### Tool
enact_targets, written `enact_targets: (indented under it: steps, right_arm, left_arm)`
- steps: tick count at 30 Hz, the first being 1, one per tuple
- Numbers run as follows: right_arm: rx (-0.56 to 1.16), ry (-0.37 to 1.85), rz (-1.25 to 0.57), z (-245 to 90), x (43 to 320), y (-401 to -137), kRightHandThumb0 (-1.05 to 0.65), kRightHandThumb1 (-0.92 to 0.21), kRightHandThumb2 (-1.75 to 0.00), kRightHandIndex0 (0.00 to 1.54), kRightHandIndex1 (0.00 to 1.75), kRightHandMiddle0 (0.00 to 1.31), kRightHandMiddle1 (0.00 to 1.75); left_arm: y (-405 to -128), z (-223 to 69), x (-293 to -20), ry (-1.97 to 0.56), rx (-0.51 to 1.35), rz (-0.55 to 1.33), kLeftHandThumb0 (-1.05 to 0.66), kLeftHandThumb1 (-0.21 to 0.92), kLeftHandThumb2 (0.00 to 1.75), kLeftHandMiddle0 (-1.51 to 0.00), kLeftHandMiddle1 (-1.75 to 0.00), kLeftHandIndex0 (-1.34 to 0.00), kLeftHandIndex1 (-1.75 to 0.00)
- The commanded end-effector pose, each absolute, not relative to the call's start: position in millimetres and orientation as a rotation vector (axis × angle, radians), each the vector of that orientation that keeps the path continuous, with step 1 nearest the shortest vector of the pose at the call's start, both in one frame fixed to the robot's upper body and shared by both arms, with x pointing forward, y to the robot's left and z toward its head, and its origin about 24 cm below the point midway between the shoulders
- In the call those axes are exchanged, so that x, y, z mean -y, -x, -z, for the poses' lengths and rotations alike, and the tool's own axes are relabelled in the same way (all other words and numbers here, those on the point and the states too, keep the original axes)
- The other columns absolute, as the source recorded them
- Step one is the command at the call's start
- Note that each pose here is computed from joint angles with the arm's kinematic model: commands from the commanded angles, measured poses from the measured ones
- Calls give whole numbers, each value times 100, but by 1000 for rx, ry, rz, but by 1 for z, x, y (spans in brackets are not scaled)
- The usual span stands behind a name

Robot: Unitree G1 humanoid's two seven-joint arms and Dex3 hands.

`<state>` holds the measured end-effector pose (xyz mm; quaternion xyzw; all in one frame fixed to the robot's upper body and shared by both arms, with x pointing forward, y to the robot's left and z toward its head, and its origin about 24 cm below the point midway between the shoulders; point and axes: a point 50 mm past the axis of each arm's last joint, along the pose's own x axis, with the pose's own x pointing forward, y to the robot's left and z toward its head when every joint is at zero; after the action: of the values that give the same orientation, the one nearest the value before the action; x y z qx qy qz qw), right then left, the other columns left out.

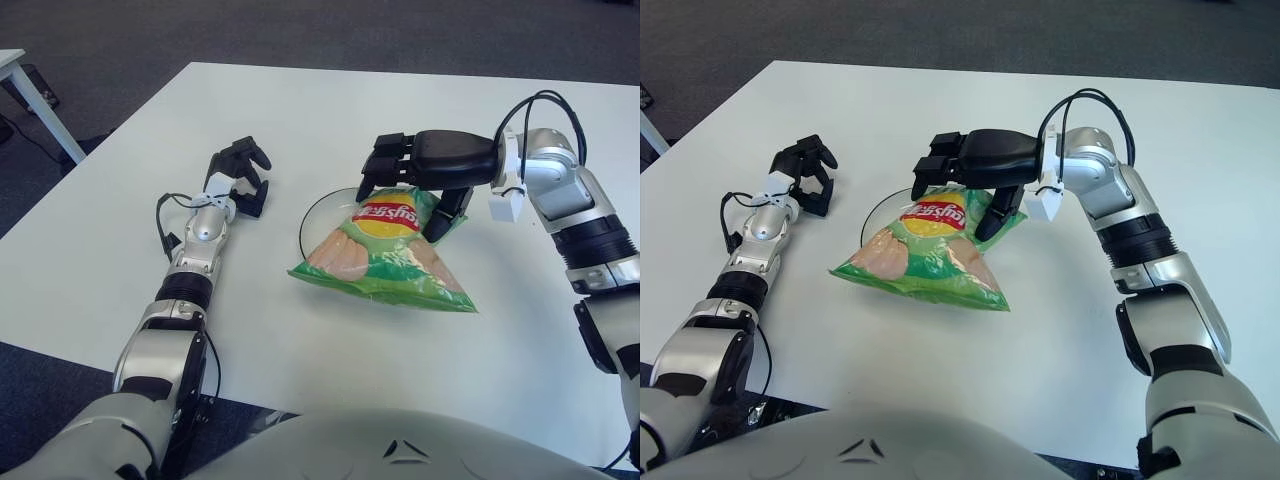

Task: Put the snack into the plate.

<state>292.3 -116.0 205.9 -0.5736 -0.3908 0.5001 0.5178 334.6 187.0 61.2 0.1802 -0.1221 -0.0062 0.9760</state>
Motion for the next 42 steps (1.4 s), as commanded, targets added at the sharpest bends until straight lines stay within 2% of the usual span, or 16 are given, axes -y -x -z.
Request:
enact_targets:
  steps: [1, 5, 11, 17, 22, 42]
  right_arm:
    - [959, 1411, -1174, -211, 116, -296, -70, -86, -56, 0, 31, 0, 51]
    - [970, 1393, -1142, -212, 117, -298, -73, -90, -52, 0, 23, 0, 44]
    - [977, 1342, -1083, -215, 116, -302, -75, -91, -48, 0, 17, 0, 51]
    - [980, 1337, -1040, -221, 115, -305, -80, -91, -44, 0, 13, 0, 60]
    - [996, 1329, -999, -224, 115, -305, -81, -89, -41, 1, 13, 0, 68]
    - [1041, 1347, -958, -231, 114, -303, -82, -88, -40, 3, 13, 0, 73]
  left_arm:
    - [-300, 2, -178, -328, 18, 45, -1, -13, 175, -92, -175, -85, -153]
    - [-302, 4, -178, -340, -14, 59, -2, -16, 175, -95, -175, -91, -143]
    - [-302, 3, -179, -323, -8, 64, -2, -16, 175, -95, -175, -89, -146]
    - [-301, 2, -178, -290, 18, 82, -1, -10, 175, -90, -175, -77, -164]
    - [-301, 2, -178, -274, 22, 86, -1, -8, 175, -88, -175, -74, -169]
    - [-303, 0, -171, -315, 31, 96, -1, -9, 175, -88, -175, -75, -168]
